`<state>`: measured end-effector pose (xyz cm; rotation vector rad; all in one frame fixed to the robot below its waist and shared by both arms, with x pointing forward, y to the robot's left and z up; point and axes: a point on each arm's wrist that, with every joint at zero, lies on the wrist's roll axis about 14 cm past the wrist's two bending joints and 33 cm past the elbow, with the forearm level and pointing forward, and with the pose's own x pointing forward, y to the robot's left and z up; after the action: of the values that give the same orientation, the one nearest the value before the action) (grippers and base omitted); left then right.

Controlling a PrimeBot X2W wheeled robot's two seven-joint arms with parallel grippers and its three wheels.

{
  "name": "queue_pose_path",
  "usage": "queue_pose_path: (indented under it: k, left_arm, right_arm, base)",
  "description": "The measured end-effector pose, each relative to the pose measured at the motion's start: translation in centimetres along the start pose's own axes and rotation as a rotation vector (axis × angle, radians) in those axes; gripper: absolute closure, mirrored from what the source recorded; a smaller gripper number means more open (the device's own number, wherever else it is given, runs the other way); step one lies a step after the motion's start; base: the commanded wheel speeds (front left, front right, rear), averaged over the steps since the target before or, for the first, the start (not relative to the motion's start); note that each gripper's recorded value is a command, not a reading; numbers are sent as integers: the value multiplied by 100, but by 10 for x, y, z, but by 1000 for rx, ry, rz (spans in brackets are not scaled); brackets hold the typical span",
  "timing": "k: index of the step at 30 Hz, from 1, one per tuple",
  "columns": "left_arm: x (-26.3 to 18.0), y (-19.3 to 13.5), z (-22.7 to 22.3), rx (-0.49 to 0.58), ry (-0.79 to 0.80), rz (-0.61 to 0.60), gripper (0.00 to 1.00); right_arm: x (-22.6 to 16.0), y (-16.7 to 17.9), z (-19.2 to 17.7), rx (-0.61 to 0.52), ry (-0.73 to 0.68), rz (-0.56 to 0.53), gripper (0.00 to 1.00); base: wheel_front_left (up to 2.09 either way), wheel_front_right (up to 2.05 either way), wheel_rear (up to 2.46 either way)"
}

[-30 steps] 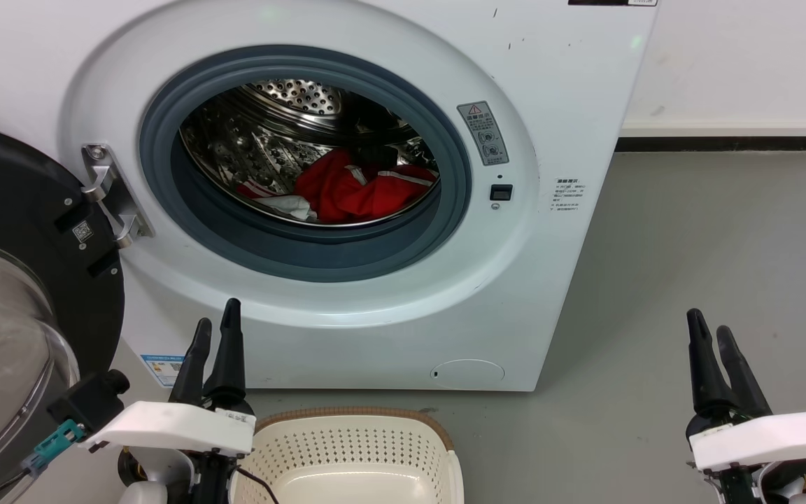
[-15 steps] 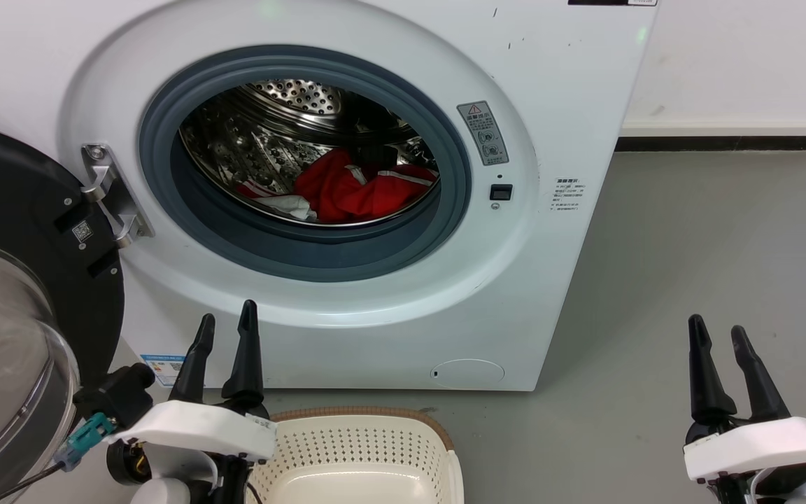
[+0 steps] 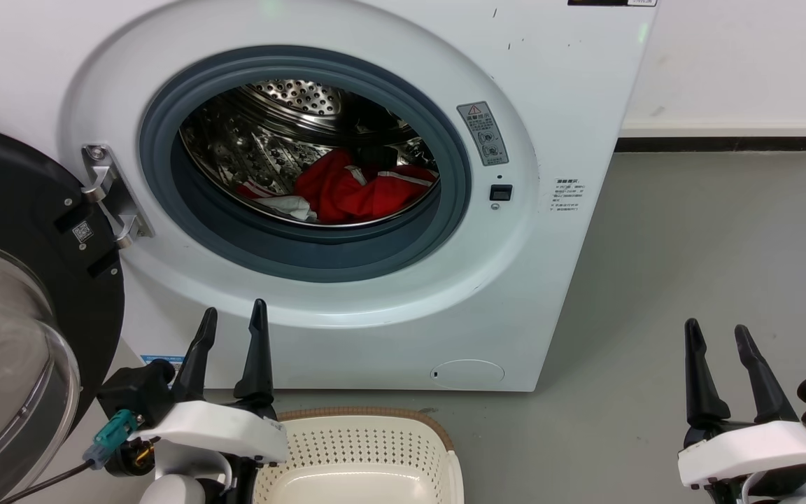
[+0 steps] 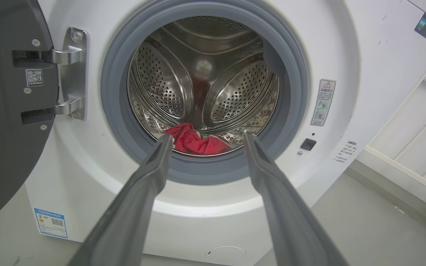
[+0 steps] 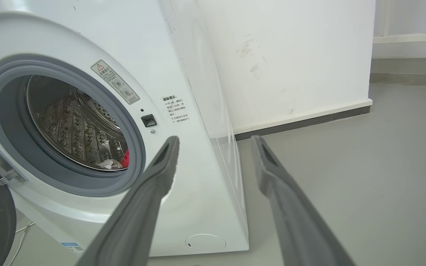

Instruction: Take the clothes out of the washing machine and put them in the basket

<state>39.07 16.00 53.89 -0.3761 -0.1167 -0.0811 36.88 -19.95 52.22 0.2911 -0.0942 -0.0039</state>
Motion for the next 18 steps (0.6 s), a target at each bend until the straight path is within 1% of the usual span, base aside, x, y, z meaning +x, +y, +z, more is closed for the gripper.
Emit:
queue_pose_path:
  k: [18]
  left_arm:
    - [0,-4,-4,193,0,-25,0]
  right_arm:
    - [0,4,-2,-173,4,30,0]
  base:
    - [0,0,0]
